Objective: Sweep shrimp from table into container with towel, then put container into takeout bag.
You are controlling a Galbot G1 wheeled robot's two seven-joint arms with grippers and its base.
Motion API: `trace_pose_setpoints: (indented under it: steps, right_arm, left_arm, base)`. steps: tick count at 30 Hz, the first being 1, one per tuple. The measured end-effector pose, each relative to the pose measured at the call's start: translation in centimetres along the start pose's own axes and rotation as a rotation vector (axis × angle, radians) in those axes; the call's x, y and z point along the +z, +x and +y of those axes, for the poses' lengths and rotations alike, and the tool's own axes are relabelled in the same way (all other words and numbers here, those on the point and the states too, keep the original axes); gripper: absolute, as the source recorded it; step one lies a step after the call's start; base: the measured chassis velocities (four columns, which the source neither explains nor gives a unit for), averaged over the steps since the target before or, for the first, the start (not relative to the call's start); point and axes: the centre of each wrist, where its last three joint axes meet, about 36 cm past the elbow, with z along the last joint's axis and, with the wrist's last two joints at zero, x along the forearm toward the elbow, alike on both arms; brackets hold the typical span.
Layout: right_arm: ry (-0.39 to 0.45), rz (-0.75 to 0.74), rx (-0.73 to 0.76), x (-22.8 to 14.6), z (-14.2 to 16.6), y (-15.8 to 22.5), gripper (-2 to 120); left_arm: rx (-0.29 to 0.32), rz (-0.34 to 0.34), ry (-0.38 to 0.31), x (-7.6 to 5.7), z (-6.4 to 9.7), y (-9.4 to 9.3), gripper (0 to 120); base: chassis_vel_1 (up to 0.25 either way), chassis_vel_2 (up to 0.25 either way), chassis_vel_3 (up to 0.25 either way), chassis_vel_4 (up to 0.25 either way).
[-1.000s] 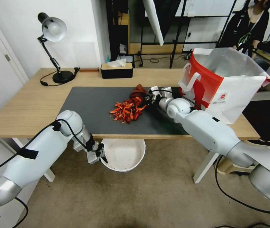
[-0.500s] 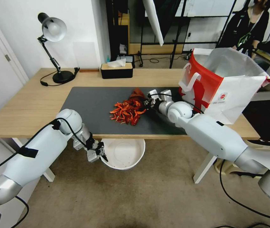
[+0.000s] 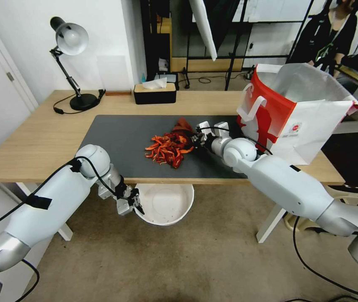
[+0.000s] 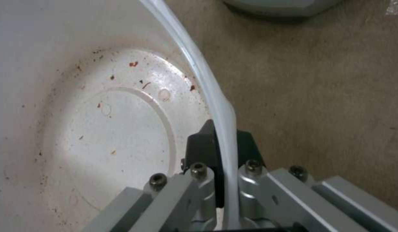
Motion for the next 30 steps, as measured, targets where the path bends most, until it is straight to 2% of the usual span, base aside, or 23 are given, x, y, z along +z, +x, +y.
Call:
trace_pose_setpoints:
  steps: [30]
  right_arm:
    - [-0.030,0.031,-0.040,1.8,3.2,3.8,1]
  left_arm:
    - [0.000,-0.001,-0.004,-0.3,-0.1,0.1,0]
  base:
    - [0.000,0.000,0.000,0.000]
